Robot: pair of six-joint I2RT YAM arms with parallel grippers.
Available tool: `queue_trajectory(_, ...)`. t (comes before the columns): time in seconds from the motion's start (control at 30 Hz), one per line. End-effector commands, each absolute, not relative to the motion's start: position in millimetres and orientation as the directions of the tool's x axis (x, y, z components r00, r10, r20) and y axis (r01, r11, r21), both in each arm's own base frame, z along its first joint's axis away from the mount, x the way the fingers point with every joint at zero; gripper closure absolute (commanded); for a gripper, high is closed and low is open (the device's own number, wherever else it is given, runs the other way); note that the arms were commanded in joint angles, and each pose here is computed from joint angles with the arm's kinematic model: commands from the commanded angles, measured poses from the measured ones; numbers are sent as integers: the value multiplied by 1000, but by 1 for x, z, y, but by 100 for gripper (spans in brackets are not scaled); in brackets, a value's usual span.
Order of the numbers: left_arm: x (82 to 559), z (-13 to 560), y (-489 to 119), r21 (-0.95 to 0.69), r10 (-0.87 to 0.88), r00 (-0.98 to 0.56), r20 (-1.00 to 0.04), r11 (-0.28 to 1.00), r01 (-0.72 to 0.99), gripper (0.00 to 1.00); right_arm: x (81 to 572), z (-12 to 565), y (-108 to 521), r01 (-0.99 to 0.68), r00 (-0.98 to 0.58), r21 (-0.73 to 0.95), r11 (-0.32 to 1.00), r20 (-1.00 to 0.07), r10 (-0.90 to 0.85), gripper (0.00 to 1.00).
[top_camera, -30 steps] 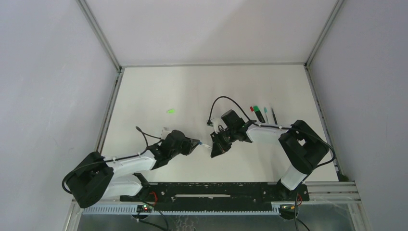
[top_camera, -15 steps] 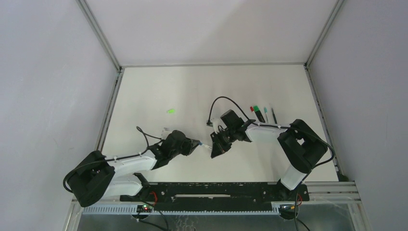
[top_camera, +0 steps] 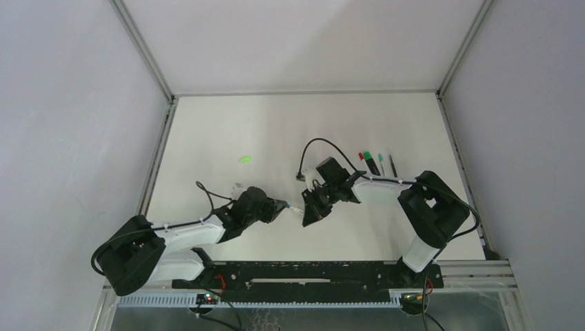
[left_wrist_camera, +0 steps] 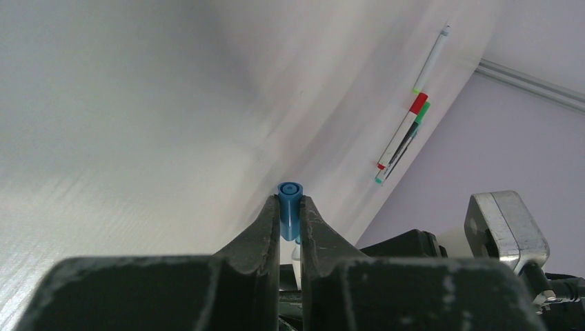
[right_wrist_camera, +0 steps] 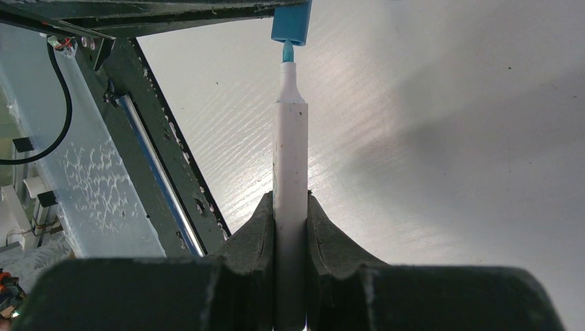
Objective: Insert the pens into the pen caps
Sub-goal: Insert the pen cap onto the pen.
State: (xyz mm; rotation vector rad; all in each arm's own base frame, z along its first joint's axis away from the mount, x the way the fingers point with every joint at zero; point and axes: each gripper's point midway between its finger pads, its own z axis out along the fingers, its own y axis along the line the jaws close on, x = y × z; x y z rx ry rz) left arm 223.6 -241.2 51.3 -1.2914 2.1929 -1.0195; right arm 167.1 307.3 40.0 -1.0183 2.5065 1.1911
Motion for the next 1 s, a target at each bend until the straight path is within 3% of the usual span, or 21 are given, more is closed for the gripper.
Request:
queue_trajectory(0.0,223,50,-242,-763,-875,-482,44,282,-582,100,172,48,317,-680,-725,602,419,-464,-509,100)
queue_trajectory(0.97,217,60,-267,-782,-839,-539,77,284,-555,100,185,50,315,-692,-720,557,459,-497,-484,100)
